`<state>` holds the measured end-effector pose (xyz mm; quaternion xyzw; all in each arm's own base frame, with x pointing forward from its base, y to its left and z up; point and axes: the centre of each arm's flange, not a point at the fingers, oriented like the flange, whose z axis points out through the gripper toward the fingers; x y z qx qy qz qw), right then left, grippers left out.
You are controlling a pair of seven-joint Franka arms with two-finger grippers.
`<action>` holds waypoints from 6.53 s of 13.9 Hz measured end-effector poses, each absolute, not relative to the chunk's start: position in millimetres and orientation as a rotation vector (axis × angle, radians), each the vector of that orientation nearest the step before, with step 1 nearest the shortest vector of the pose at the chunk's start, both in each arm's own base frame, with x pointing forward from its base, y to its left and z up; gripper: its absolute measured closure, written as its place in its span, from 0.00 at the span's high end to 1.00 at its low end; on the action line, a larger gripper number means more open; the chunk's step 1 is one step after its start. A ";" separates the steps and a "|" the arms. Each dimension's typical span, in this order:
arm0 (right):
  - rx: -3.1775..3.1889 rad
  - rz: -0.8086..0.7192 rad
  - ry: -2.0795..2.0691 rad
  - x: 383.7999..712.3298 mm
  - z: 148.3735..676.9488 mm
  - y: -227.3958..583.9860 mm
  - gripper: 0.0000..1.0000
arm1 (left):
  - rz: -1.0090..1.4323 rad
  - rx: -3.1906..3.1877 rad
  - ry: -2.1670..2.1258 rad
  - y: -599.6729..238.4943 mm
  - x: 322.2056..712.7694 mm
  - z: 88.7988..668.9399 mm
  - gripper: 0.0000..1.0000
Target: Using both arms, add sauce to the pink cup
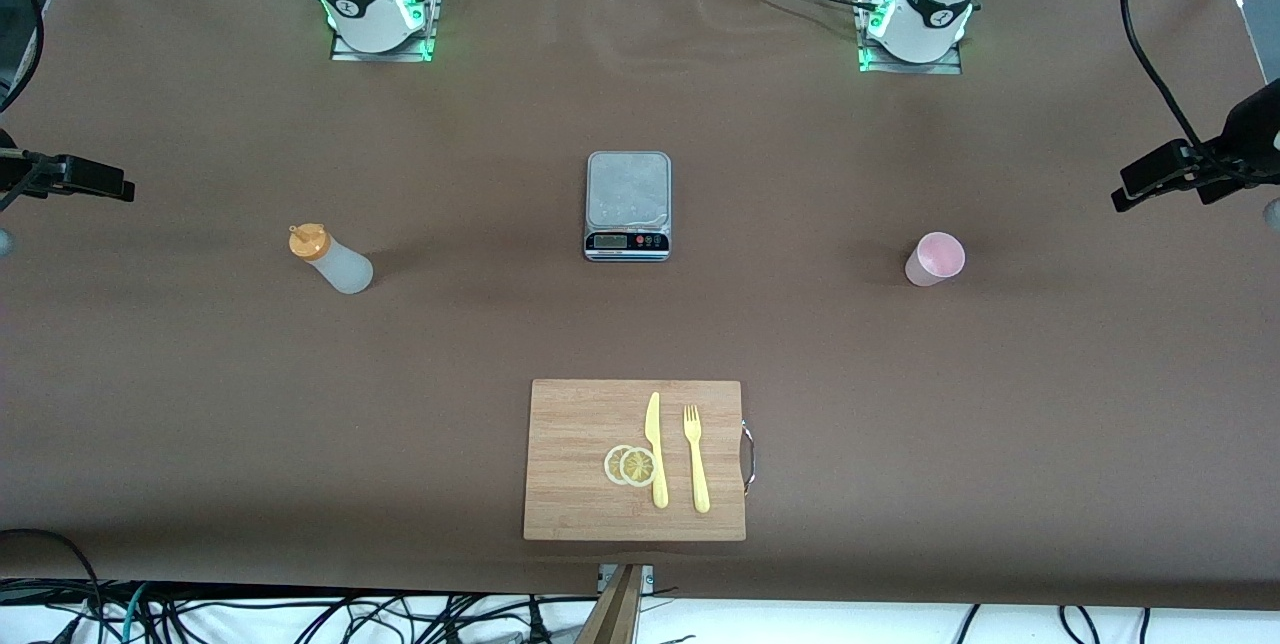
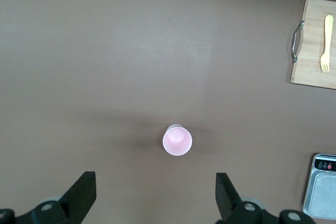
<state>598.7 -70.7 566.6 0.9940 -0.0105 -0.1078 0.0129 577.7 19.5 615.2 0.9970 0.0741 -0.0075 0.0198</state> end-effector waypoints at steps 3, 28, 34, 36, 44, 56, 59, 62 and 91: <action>3.097 -0.337 -0.033 598.8 566.3 -70.8 1.00 | -0.055 3.093 0.236 21.1 577.4 609.8 1.00; 3.096 -0.337 -0.037 599.1 565.5 -72.2 1.00 | -0.111 3.098 0.253 17.7 511.3 309.7 1.00; 3.096 -0.335 -0.041 599.1 566.1 -73.6 1.00 | -0.142 3.098 0.247 16.7 499.7 276.4 0.98; 3.096 -0.335 -0.040 599.1 566.1 -73.4 1.00 | -0.156 3.098 0.248 16.6 497.5 266.9 0.98; 3.096 -0.335 -0.037 599.2 566.1 -72.4 1.00 | -0.154 3.099 0.230 10.4 489.1 237.5 0.93; 3.096 -0.333 -0.043 599.0 566.5 -74.4 1.00 | -0.120 3.112 0.159 -4.8 494.2 235.6 0.05; 3.096 -0.332 -0.044 599.0 566.7 -75.1 1.00 | -0.131 3.111 0.166 -14.0 494.1 240.6 0.05; 3.096 -0.325 -0.044 599.4 568.1 -75.1 1.00 | -0.168 3.109 0.214 -43.4 495.4 261.1 0.04; 3.097 -0.301 -0.055 600.5 569.8 -79.8 1.00 | -0.329 2.980 0.619 -499.4 418.9 279.6 0.04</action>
